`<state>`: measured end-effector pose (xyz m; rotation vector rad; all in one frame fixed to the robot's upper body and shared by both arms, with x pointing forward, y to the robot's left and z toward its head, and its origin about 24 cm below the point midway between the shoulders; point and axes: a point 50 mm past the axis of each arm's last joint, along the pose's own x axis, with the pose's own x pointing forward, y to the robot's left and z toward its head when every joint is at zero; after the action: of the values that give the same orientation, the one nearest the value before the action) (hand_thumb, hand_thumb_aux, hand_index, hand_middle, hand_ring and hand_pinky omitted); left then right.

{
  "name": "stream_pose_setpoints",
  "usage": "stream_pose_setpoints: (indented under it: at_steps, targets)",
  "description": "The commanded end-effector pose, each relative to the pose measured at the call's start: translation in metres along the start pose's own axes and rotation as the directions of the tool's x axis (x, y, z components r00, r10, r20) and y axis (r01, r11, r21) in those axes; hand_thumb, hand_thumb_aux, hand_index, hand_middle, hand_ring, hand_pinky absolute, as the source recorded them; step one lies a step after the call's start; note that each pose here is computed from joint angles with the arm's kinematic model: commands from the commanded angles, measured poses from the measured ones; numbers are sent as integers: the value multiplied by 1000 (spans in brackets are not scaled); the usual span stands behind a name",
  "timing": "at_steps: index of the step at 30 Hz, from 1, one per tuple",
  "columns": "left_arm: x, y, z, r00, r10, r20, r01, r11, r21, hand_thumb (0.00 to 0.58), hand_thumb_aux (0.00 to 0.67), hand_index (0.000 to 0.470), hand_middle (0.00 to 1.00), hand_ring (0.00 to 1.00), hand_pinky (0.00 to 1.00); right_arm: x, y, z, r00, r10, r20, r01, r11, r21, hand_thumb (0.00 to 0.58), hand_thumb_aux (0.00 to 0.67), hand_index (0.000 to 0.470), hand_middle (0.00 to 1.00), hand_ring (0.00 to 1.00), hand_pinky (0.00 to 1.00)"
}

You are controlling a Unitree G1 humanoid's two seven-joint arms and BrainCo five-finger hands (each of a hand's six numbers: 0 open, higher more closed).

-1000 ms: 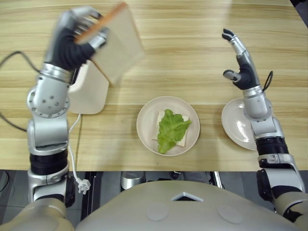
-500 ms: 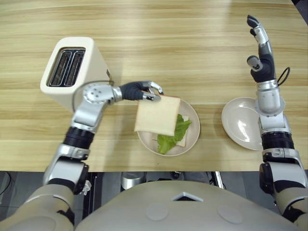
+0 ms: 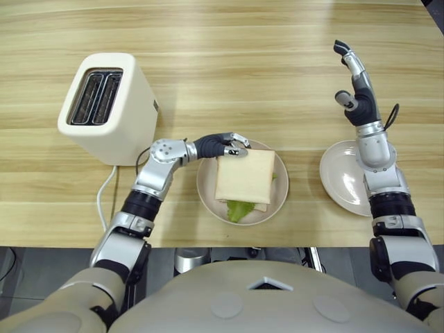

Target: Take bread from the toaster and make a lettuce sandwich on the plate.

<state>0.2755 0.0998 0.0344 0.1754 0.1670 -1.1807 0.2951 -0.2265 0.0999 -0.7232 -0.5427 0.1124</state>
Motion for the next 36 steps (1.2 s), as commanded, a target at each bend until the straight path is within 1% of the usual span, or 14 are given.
stream_pose_setpoints:
  at_steps: [1,3,5,8,12,18,20,23,26,29,34,36]
  targets:
    - [2,-3,-3,999,35,-33,-33,997,75,580,670,460,1000,1000,1000,-1,7,-1,999,42,-18,-42,999,2,0,0,0,0,0,0]
    - [4,-7,-7,997,37,-73,-26,987,156,580,670,460,1000,1000,1000,-2,10,-1,998,57,-14,-56,998,6,0,0,0,0,0,0]
    - [5,-7,-9,995,44,-89,-25,979,200,580,670,460,1000,1000,1000,-3,12,2,997,74,2,-74,997,3,0,0,0,0,0,0]
    - [7,-6,-9,991,69,-118,-32,957,289,580,670,460,1000,1000,1000,-6,17,13,984,151,97,-143,986,-80,0,0,0,0,0,0]
    - [12,-11,-16,981,67,-181,15,908,419,580,670,460,1000,1000,1000,-7,19,24,970,179,162,-165,982,-96,0,0,0,0,0,0]
    - [16,-11,-23,974,100,-205,12,874,485,580,670,460,1000,1000,1000,-10,20,29,959,209,190,-189,975,-119,0,0,0,0,0,0]
    - [16,-9,-22,973,120,-199,-5,865,502,580,670,460,1000,1000,1000,-14,23,36,939,248,239,-224,967,-124,0,0,0,0,0,0]
    - [16,-5,-23,968,148,-204,-18,849,528,580,670,460,1000,1000,1000,-26,32,51,876,350,332,-339,936,-94,0,0,0,0,0,0]
    - [18,-6,-25,967,151,-205,-20,846,533,580,657,451,1000,1000,1000,-47,49,66,758,517,398,-531,843,-85,0,0,0,0,0,0]
    - [20,-9,-28,967,152,-204,-20,847,531,568,575,395,1000,1000,1000,-63,60,71,660,637,399,-675,736,-58,0,0,0,0,0,0]
    - [22,-11,-30,967,148,-208,-13,842,540,562,552,379,1000,1000,1000,-83,68,73,513,779,360,-831,555,-18,0,0,0,0,0,0]
    - [22,-10,-30,967,151,-208,-16,842,539,561,549,377,1000,1000,1000,-87,72,75,467,812,351,-864,503,-13,0,0,0,0,0,0]
